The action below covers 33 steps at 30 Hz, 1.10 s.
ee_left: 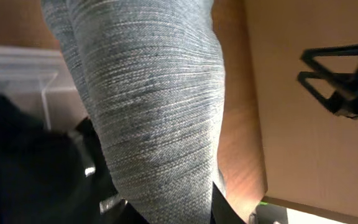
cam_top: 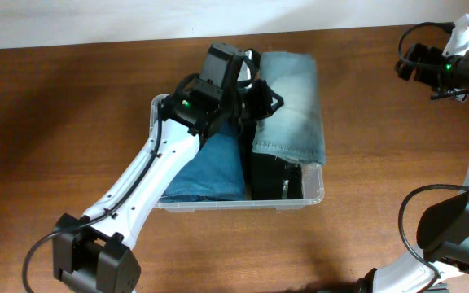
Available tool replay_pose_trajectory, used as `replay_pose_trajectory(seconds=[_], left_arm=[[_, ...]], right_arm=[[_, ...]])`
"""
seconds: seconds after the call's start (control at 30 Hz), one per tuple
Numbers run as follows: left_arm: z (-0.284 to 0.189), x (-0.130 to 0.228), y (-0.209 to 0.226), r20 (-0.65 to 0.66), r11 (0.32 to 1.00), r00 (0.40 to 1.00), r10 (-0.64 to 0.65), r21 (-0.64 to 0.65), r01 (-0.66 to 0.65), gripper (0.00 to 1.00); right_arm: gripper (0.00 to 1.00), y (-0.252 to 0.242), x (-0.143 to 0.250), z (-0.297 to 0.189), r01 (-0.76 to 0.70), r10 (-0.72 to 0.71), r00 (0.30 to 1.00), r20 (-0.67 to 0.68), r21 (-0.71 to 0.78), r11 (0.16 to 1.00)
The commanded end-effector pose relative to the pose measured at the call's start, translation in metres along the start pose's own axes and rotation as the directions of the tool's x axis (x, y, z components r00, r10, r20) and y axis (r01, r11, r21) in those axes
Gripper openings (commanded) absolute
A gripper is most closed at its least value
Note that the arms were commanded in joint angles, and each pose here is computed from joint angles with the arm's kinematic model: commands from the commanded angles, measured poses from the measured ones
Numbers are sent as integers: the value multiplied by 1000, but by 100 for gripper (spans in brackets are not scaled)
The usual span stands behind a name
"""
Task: Pack container
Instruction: 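Lift the light-grey denim with the left gripper over the box, then lower the light-grey denim onto the black bundles and press it flat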
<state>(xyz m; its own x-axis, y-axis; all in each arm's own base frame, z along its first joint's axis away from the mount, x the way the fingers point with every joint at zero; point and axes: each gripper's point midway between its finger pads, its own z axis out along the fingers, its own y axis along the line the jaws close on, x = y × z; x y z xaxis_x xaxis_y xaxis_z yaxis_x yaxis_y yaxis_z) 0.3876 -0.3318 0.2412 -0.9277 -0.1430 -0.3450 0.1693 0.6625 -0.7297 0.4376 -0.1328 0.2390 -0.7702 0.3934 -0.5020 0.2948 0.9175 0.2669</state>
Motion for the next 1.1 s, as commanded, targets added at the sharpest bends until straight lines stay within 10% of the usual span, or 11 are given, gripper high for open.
replay_pose_trajectory(seconds=[0.0, 1.07], left_arm=[[-13, -1, -13, 7, 1000, 1000, -15, 13, 15, 1], [27, 77, 28, -183, 986, 969, -165, -65, 156, 1]], right_arm=[[99, 1, -6, -5, 12, -12, 1000, 20, -1, 1000], [98, 1, -6, -5, 12, -12, 1000, 20, -1, 1000]])
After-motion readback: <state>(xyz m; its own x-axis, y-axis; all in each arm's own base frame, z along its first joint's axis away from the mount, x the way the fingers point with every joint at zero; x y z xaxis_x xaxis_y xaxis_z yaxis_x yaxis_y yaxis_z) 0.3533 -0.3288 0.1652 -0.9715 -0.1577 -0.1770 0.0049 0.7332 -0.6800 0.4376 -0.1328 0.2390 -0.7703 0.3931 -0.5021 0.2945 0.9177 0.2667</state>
